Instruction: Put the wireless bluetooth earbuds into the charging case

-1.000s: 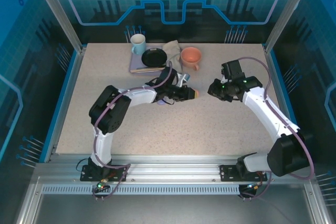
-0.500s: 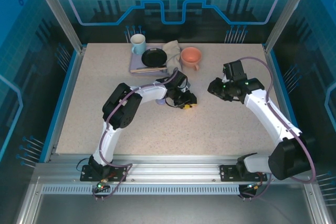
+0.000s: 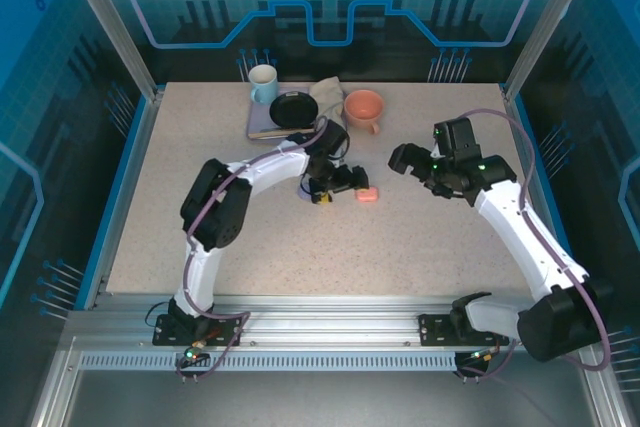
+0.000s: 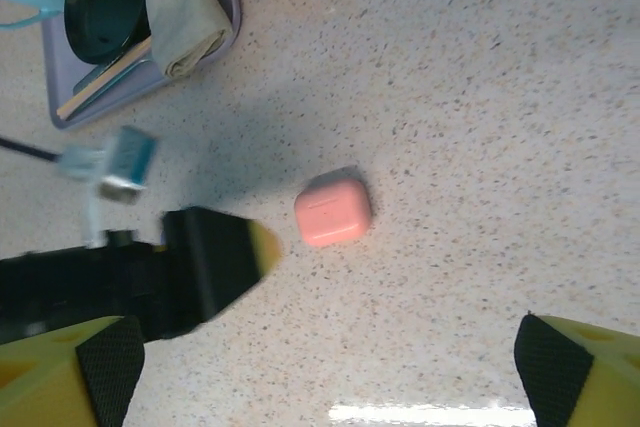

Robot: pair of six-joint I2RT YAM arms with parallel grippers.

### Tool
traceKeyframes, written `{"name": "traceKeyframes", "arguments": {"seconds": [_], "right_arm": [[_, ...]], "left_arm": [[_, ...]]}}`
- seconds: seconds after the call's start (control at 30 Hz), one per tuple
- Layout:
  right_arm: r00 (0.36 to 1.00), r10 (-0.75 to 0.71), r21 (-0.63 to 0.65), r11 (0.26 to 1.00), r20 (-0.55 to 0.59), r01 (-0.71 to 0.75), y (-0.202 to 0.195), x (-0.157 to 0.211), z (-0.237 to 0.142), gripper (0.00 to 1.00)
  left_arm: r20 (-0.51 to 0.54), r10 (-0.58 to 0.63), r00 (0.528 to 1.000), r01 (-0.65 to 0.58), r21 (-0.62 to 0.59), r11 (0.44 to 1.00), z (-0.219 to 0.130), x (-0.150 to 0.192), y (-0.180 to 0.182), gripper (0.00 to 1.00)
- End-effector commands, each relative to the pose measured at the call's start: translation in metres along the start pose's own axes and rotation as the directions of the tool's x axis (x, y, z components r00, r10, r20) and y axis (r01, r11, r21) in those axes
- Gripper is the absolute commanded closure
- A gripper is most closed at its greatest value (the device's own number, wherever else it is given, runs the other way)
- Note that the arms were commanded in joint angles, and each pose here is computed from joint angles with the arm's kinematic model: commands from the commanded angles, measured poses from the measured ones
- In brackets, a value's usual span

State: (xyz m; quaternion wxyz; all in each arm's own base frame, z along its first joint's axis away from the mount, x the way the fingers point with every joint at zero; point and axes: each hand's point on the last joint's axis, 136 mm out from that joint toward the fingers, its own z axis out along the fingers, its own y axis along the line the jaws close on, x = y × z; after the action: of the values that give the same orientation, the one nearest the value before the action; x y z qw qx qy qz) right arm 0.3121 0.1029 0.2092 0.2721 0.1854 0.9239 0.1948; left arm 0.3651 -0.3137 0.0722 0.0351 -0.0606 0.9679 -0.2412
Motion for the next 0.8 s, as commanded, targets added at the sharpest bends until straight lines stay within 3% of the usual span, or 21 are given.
{"name": "traceKeyframes", "arguments": {"seconds": [0.0,0.07,0.13,0.23,0.33,0.4,0.5,0.6,0.77], "right_arm": [[0.996,-0.034,0.092,0.995,0.081,0.026,-0.02,-0.013,-0.018,0.0],[0.99,-0.07,0.142,0.989,0.126,0.052,-0.027,-0.022,-0.023,0.0],[0.977,-0.116,0.194,0.978,0.18,0.081,-0.035,-0.033,-0.024,0.0],[0.944,-0.165,0.307,0.949,0.284,0.074,-0.055,-0.051,-0.023,0.0],[0.883,-0.23,0.393,0.918,0.409,0.056,-0.075,-0.067,-0.018,0.0],[0.852,-0.311,0.462,0.882,0.42,0.094,-0.091,-0.067,-0.006,0.0],[0.824,-0.404,0.545,0.826,0.398,0.142,-0.108,-0.068,0.01,0.0],[0.793,-0.467,0.57,0.799,0.392,0.189,-0.12,-0.062,0.031,0.0],[0.711,-0.527,0.526,0.811,0.467,0.255,-0.124,-0.05,0.052,0.0]], "left_arm": [[0.167,0.116,0.979,-0.107,-0.062,0.992,-0.091,-0.004,-0.004,0.01],[0.286,0.192,0.939,-0.173,-0.092,0.981,-0.134,-0.009,-0.007,0.01],[0.41,0.276,0.869,-0.235,-0.149,0.961,-0.177,-0.013,-0.004,0.01],[0.592,0.432,0.681,-0.322,-0.289,0.902,-0.23,-0.017,0.01,0.01],[0.696,0.562,0.448,-0.32,-0.462,0.827,-0.264,-0.017,0.039,0.01],[0.731,0.583,0.355,-0.256,-0.524,0.812,-0.28,-0.015,0.071,0.01],[0.78,0.525,0.341,-0.127,-0.515,0.848,-0.283,-0.015,0.131,0.01],[0.808,0.503,0.307,-0.035,-0.519,0.854,-0.264,-0.01,0.185,0.01],[0.838,0.467,0.283,0.021,-0.492,0.87,-0.22,-0.003,0.236,0.01]]}}
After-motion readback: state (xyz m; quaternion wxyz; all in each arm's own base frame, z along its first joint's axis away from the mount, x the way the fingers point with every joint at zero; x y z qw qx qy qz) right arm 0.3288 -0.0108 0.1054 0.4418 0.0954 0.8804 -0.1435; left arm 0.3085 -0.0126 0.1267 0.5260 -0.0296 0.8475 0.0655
